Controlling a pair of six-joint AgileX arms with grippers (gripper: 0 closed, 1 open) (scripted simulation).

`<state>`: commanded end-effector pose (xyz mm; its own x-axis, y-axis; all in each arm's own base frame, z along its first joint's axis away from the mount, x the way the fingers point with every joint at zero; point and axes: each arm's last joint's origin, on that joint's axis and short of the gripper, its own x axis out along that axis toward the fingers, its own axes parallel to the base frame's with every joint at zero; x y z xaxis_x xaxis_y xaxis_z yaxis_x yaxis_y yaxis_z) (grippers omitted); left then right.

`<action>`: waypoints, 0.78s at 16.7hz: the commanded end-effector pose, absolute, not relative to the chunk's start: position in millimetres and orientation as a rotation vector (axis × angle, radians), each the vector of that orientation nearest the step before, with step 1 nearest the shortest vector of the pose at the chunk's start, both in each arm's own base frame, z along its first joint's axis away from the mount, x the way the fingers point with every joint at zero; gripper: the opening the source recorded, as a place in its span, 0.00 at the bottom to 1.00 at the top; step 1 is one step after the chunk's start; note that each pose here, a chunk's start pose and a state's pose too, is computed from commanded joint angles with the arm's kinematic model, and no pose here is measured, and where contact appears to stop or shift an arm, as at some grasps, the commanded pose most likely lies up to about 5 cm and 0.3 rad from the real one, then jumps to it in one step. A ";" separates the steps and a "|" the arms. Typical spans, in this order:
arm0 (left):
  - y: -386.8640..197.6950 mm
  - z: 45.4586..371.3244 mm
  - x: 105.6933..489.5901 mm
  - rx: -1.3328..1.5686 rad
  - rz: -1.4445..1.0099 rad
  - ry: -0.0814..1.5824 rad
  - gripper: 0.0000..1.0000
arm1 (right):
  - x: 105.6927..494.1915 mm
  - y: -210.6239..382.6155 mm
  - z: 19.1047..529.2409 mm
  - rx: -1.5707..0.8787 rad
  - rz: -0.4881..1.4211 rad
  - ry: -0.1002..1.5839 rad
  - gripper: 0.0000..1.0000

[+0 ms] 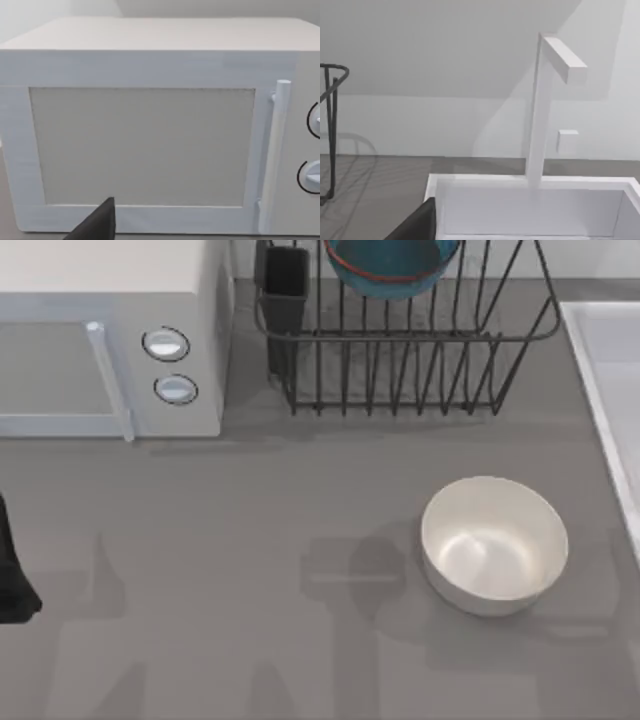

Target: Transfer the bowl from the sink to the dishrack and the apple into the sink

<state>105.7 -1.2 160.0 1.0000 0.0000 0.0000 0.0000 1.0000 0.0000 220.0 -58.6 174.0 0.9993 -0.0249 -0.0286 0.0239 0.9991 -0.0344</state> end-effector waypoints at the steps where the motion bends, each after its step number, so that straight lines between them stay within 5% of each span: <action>1: -1.2 160.0 105.7 0.000 0.000 0.000 1.00 | 208.1 -54.7 184.9 -0.042 -0.047 -0.003 1.00; 7: -1.2 160.0 105.7 0.000 0.000 0.000 1.00 | 133.9 -22.1 227.9 -0.034 -0.060 -0.184 1.00; 13: -1.2 160.0 105.7 0.000 0.000 0.000 1.00 | 105.7 -5.3 180.3 -0.008 -0.031 -0.058 1.00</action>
